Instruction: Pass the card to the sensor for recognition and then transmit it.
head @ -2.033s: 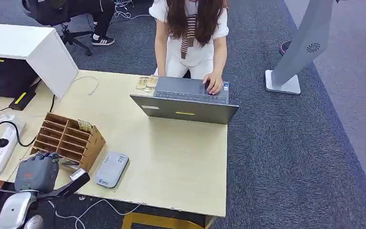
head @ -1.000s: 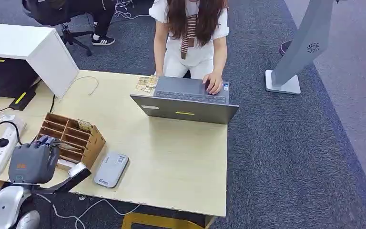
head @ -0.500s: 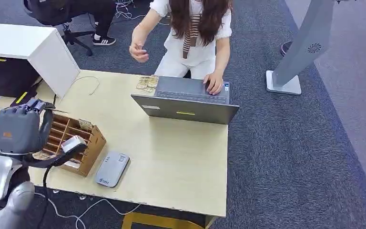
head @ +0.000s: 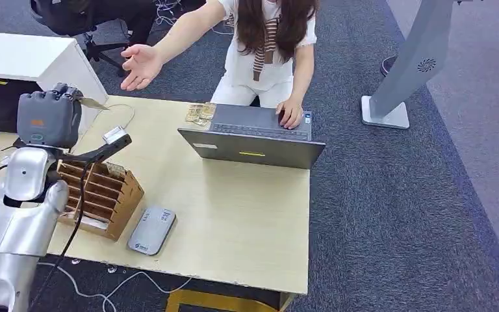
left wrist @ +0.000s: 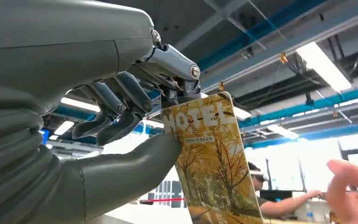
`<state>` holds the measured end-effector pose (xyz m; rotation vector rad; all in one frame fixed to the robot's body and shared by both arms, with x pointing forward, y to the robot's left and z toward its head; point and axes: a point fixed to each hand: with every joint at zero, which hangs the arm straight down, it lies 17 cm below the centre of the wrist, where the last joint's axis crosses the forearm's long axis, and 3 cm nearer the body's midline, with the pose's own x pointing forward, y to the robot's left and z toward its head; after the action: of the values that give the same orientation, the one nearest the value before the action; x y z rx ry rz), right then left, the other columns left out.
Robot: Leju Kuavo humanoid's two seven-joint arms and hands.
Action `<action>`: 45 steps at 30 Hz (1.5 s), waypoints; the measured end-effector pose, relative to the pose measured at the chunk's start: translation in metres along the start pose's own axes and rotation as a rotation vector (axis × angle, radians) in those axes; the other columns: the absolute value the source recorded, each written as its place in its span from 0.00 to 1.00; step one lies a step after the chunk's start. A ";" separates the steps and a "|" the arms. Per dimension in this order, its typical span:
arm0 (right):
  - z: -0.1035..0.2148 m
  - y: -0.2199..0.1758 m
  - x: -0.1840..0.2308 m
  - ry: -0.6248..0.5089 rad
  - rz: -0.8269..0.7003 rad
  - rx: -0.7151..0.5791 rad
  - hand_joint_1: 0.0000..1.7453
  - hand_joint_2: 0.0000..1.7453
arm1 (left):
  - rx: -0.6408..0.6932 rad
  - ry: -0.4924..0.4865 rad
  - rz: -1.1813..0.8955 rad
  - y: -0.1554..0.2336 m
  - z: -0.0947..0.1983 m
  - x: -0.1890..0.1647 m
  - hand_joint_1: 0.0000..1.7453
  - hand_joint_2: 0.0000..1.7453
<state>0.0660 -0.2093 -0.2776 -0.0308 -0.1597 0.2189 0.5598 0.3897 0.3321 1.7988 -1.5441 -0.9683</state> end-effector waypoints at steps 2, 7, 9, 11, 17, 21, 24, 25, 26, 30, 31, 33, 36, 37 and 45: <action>0.000 0.000 0.000 0.000 0.000 0.000 0.00 1.00 | 0.000 0.000 0.000 0.000 0.000 0.000 1.00 1.00; 0.000 0.000 0.000 -0.001 0.002 0.001 0.00 1.00 | -0.007 0.001 0.000 -0.003 -0.003 0.001 1.00 1.00; 0.000 0.000 0.000 0.001 0.005 0.002 0.00 1.00 | -0.028 0.000 0.001 -0.011 -0.008 0.005 1.00 1.00; 0.000 0.000 0.000 0.001 0.009 0.002 0.00 1.00 | -0.055 0.001 0.006 -0.023 -0.013 0.010 1.00 1.00; 0.000 0.002 -0.002 0.012 0.016 0.012 0.00 1.00 | -0.087 -0.021 0.014 -0.034 -0.023 0.036 1.00 1.00; 0.000 0.003 -0.002 0.012 0.015 0.013 0.00 1.00 | -0.096 -0.026 0.019 -0.037 -0.023 0.041 1.00 1.00; 0.000 0.003 -0.002 0.012 0.015 0.013 0.00 1.00 | -0.103 -0.023 0.026 -0.040 -0.022 0.043 1.00 1.00; 0.000 0.003 -0.002 0.012 0.016 0.013 0.00 1.00 | -0.105 -0.022 0.030 -0.041 -0.021 0.044 1.00 1.00; 0.000 0.002 -0.002 0.012 0.016 0.012 0.00 1.00 | -0.107 -0.022 0.031 -0.042 -0.021 0.044 1.00 1.00; 0.000 0.003 -0.002 0.013 0.016 0.013 0.00 1.00 | -0.117 -0.028 0.033 -0.046 -0.019 0.049 1.00 1.00; 0.000 0.003 -0.002 0.013 0.016 0.013 0.00 1.00 | -0.119 -0.029 0.034 -0.046 -0.019 0.050 0.94 1.00; 0.000 0.003 -0.002 0.015 0.017 0.012 0.00 1.00 | -0.118 -0.030 0.037 -0.046 -0.018 0.051 1.00 1.00; 0.000 0.002 -0.003 0.019 0.017 0.012 0.00 1.00 | -0.117 -0.025 0.042 -0.046 -0.019 0.054 1.00 1.00; 0.000 0.002 -0.003 0.021 0.017 0.012 0.00 1.00 | -0.118 -0.025 0.043 -0.046 -0.019 0.054 0.10 1.00; 0.000 0.001 -0.004 0.023 0.019 0.007 0.00 1.00 | -0.098 -0.014 0.084 -0.042 -0.019 0.061 0.00 1.00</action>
<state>0.0621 -0.2086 -0.2779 -0.0276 -0.1357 0.2380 0.6037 0.3361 0.2994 1.6499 -1.5414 -1.0003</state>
